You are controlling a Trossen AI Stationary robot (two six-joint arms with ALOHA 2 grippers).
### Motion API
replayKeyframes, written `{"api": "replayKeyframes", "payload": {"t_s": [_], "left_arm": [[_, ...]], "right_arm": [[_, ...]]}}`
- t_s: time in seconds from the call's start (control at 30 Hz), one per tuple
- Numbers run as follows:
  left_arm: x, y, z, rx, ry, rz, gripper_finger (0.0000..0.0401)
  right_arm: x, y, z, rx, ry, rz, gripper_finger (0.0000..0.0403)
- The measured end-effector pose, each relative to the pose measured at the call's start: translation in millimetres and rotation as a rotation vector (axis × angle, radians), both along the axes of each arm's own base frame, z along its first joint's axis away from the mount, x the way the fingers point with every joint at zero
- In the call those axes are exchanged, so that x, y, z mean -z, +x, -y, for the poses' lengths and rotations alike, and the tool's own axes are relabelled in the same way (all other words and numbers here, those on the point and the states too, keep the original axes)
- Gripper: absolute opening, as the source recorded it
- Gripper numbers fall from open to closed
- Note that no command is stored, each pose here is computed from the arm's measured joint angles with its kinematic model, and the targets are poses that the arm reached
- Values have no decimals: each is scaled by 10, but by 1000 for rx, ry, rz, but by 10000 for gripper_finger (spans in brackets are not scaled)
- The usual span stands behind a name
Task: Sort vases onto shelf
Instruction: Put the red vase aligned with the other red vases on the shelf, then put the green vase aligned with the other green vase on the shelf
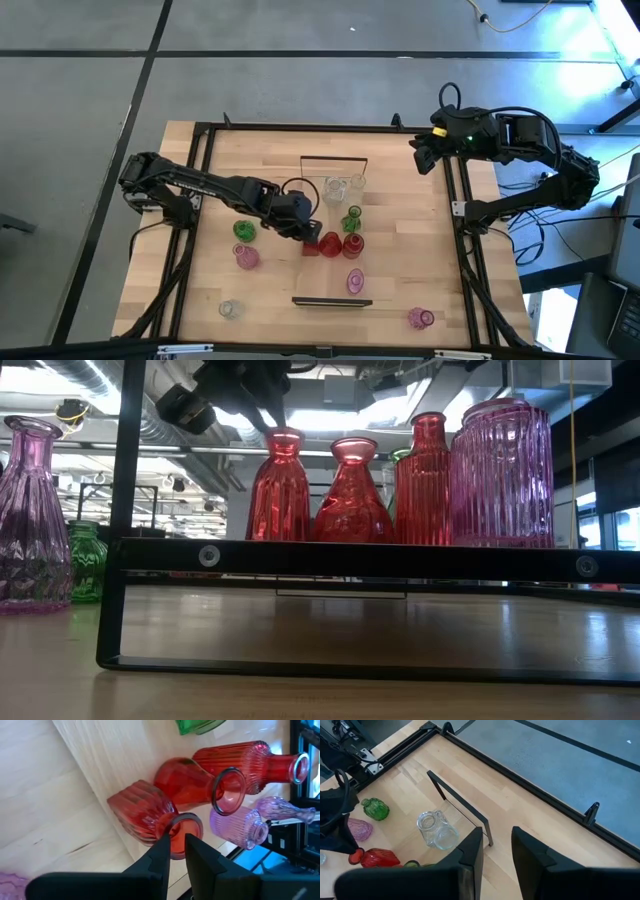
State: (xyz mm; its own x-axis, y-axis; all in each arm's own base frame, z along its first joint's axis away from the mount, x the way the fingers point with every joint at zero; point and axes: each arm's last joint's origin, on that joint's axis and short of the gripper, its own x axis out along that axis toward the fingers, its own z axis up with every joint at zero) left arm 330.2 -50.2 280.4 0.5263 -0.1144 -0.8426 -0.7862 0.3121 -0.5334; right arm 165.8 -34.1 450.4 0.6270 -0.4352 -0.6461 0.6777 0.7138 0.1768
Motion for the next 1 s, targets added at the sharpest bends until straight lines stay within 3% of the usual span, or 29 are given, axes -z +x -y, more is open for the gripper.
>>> {"api": "replayKeyframes", "payload": {"t_s": [0.43,0.83,0.93,1.0], "left_arm": [[-6,-13,-4,31,30,-1,51],[-181,24,-90,63,86,46,51],[-276,-21,-138,62,139,-1,51],[-365,-122,-175,69,187,-103,51]], "right_arm": [[1,1,-3,-8,7,1,85],[1,3,-2,-8,7,1,85],[1,3,-3,-8,7,1,85],[2,3,-2,-8,7,1,85]]}}
